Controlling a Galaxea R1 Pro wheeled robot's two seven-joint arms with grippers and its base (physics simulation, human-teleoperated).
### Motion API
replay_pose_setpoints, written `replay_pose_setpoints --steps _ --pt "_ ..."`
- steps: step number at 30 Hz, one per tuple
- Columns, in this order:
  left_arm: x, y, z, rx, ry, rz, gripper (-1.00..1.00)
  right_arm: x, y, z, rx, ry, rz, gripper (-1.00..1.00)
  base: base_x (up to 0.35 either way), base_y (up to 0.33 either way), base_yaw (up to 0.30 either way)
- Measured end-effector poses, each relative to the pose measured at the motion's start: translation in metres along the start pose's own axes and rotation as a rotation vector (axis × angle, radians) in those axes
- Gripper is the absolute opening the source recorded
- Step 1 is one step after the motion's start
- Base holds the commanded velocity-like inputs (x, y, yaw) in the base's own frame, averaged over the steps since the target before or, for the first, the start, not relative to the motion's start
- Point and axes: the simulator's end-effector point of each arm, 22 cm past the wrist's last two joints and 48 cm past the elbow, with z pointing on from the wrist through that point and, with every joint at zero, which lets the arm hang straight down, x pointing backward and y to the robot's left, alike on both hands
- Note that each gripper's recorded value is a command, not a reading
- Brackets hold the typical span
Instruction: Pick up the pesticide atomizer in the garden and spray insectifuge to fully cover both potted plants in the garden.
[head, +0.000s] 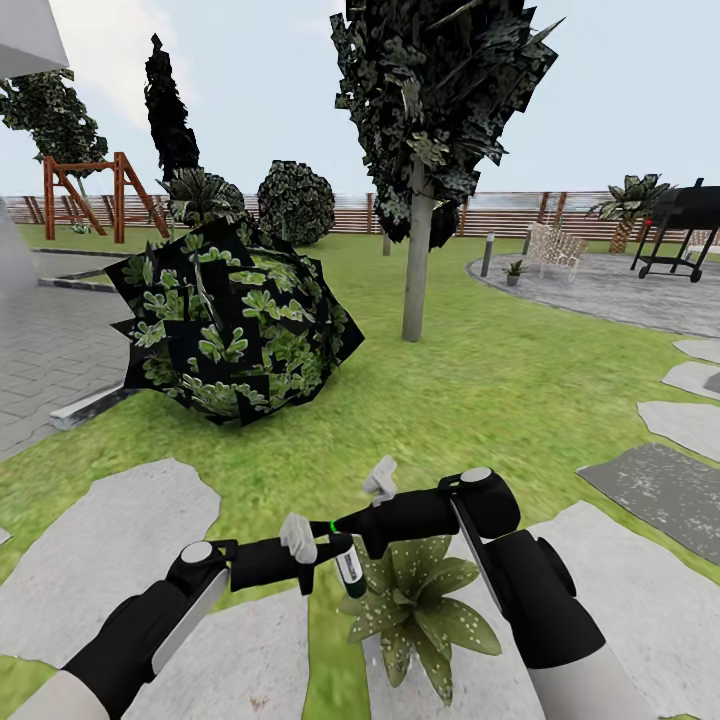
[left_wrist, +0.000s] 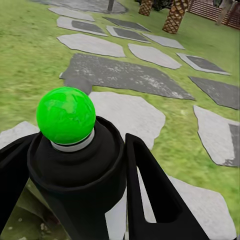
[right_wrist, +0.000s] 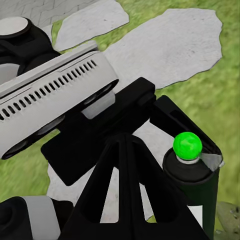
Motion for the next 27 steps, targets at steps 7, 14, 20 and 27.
replay_pose_setpoints --steps 7,14,20,27 --pt "0.000 -0.006 -0.006 0.008 -0.001 0.017 -1.00 0.000 -0.001 -0.001 0.000 0.000 0.000 -1.00 0.000 0.000 0.000" --pt "-0.006 -0.017 -0.015 0.021 -0.008 0.052 -1.00 0.000 -0.002 -0.002 0.002 -0.001 0.001 -1.00 0.000 0.000 0.000" --pt "-0.012 -0.030 -0.017 0.038 -0.020 0.072 -1.00 0.000 -0.002 -0.002 0.002 -0.002 0.001 -1.00 0.000 0.000 0.000" --pt "-0.017 -0.037 -0.014 0.050 -0.025 0.092 -1.00 0.000 -0.002 -0.002 0.002 -0.002 0.001 -1.00 0.000 0.000 0.000"
